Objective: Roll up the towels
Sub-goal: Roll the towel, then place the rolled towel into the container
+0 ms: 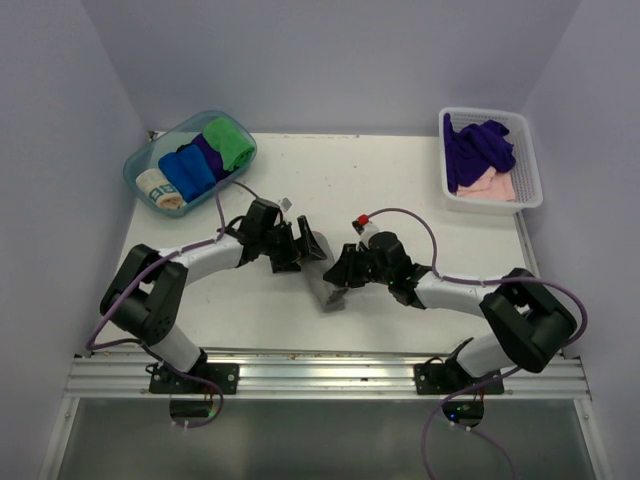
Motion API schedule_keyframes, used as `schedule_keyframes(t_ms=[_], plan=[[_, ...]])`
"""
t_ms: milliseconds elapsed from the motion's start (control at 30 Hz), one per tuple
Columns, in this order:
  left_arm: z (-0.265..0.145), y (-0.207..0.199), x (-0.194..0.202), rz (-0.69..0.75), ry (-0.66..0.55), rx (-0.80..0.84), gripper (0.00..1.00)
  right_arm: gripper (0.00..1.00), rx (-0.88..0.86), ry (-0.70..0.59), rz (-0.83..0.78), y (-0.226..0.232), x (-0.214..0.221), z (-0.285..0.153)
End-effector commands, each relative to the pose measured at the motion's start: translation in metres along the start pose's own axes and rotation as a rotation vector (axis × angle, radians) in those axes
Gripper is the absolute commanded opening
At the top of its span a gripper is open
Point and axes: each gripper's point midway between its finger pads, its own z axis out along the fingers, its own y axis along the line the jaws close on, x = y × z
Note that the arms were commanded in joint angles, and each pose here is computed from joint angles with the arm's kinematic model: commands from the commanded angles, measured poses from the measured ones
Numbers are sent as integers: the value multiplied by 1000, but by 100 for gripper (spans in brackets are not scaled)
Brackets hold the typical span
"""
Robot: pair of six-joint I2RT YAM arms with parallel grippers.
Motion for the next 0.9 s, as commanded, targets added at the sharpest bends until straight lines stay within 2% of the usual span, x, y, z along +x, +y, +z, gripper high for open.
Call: schedule_keyframes(t_ms=[0,867], plan=[[2,1,28,-15,105,34,96,9,-5,2,135,-14,5,4],[18,11,40,-141,107,36,99,7,-104,-11,326,-23,11,15]])
